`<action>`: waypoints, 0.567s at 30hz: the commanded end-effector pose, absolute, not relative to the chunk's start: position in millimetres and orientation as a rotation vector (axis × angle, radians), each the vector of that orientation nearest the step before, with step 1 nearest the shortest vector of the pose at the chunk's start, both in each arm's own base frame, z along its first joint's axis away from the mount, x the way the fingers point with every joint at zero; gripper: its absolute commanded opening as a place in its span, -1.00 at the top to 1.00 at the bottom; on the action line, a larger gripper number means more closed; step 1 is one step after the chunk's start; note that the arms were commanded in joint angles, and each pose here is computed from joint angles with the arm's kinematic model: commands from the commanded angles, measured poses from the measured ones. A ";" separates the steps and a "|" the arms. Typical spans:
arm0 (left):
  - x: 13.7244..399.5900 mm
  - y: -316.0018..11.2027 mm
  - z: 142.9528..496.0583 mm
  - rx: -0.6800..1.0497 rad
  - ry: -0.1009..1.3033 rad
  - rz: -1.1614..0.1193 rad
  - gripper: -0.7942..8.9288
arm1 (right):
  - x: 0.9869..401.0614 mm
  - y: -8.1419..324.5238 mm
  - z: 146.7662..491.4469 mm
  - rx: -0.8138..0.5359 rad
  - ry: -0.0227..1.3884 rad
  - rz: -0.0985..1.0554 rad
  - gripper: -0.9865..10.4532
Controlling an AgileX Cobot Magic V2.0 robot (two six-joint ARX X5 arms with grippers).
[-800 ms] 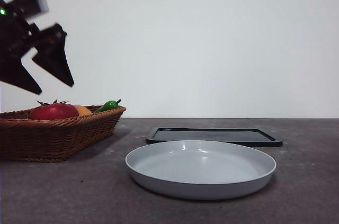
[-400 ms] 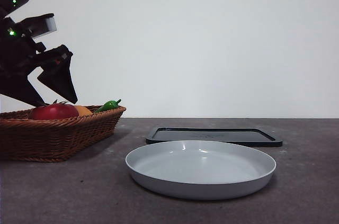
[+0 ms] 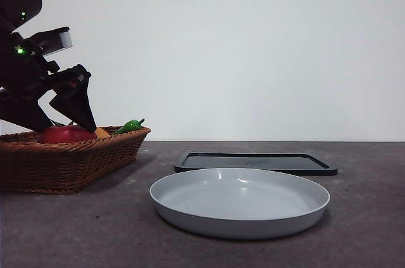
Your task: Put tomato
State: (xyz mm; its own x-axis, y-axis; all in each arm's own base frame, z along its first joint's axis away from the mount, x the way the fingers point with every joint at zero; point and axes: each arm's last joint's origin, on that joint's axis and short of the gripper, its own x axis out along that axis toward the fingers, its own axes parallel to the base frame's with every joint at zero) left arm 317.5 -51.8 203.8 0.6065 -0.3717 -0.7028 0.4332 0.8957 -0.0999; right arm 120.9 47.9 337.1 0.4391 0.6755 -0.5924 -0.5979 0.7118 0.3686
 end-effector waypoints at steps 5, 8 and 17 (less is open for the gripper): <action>323.6 -53.1 194.5 0.103 0.825 -0.470 -0.06 | 121.9 48.9 343.1 0.112 0.768 0.800 0.09; 323.5 -53.1 193.7 0.102 0.830 -0.470 -0.04 | 121.9 49.0 343.0 0.112 0.768 0.800 0.09; 323.7 -53.1 194.1 0.096 0.829 -0.467 0.47 | 121.9 48.9 343.1 0.112 0.768 0.800 0.09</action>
State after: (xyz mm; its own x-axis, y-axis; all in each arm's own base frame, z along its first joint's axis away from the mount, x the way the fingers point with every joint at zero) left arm 319.1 -52.5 200.9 0.5985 -0.3751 -0.7079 0.4366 0.8936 -0.1043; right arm 120.9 47.9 337.1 0.4391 0.6755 -0.5924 -0.5976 0.7119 0.3688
